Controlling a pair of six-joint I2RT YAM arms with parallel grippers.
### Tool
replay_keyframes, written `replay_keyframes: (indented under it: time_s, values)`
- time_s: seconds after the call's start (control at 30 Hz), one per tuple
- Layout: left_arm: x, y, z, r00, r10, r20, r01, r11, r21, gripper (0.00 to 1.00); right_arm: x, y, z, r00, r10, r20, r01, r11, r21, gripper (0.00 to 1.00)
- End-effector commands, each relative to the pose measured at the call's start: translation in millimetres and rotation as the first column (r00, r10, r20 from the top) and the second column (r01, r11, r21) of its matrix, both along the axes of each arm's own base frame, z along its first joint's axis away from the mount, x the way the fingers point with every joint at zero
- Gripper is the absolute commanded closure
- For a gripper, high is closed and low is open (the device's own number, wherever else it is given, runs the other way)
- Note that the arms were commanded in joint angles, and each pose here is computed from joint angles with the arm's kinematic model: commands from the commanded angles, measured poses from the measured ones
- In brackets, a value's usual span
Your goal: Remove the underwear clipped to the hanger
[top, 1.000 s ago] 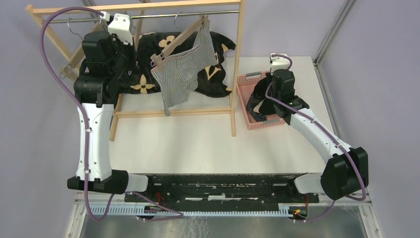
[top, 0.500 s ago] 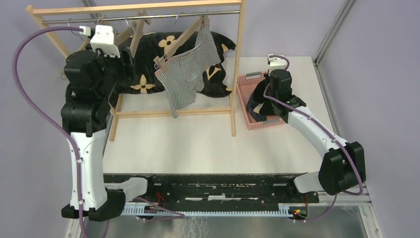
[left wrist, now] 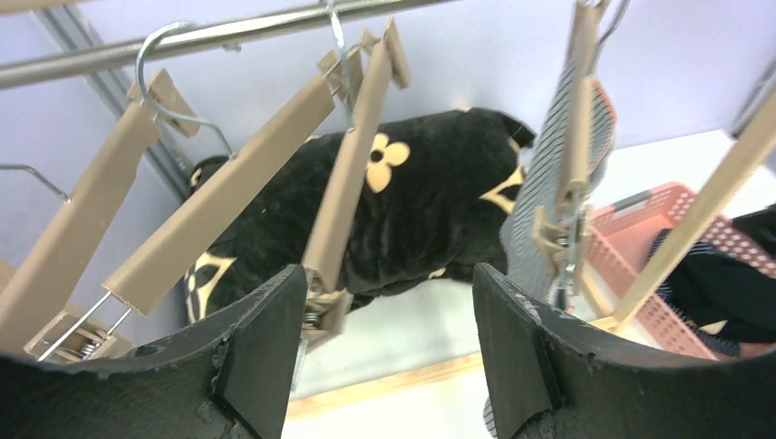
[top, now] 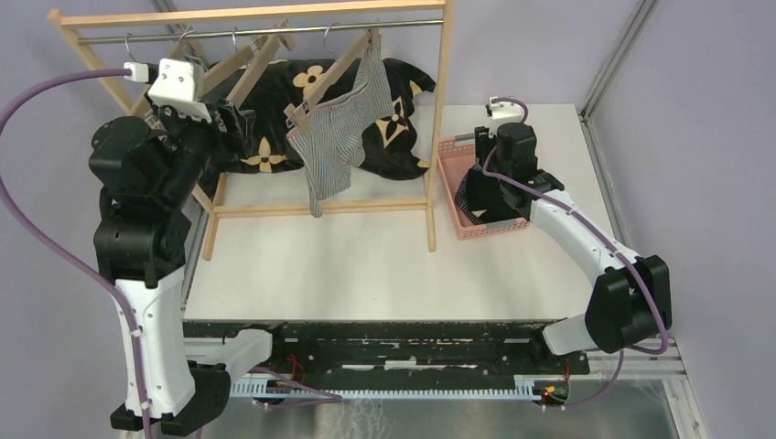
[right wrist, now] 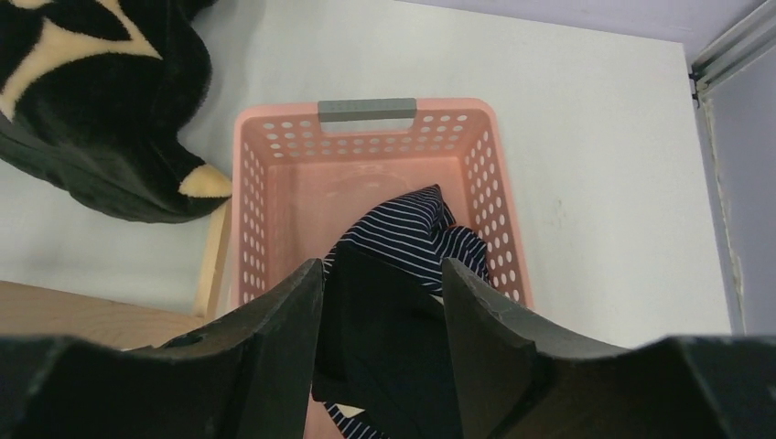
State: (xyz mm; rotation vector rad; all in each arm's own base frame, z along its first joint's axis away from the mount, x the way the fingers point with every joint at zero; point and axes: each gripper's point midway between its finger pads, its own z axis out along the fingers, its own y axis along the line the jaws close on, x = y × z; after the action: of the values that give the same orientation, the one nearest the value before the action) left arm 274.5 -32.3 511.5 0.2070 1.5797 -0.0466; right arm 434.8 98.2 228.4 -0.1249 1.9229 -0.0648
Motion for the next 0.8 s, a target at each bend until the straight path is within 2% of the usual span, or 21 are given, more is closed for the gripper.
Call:
replay_keyframes:
  time_s: [0.0, 0.27, 0.43, 0.77]
  values:
    - [-26.4, -20.5, 49.9, 0.98, -0.114, 0.165, 0.125, 0.99, -0.06, 0.27, 9.2, 16.5, 15.5, 0.998, 0.056, 0.026, -0.057, 0.997, 0.06, 0.41]
    - [-23.4, -52.5, 50.5, 0.941, -0.285, 0.182, 0.302, 0.95, -0.078, 0.27, -9.8, 24.5, 25.1, 0.994, 0.099, 0.046, -0.105, 0.985, 0.136, 0.41]
    - [-3.7, -69.3, 44.0, 0.914, -0.364, 0.179, 0.386, 0.917, -0.106, 0.27, -33.2, 26.6, 39.5, 0.987, 0.13, 0.091, -0.143, 0.977, 0.158, 0.42]
    - [49.6, -80.9, 46.5, 0.909, -0.388, 0.151, 0.411, 0.894, -0.179, 0.27, -63.9, 29.7, 71.9, 0.971, 0.154, 0.183, -0.183, 0.971, 0.153, 0.41]
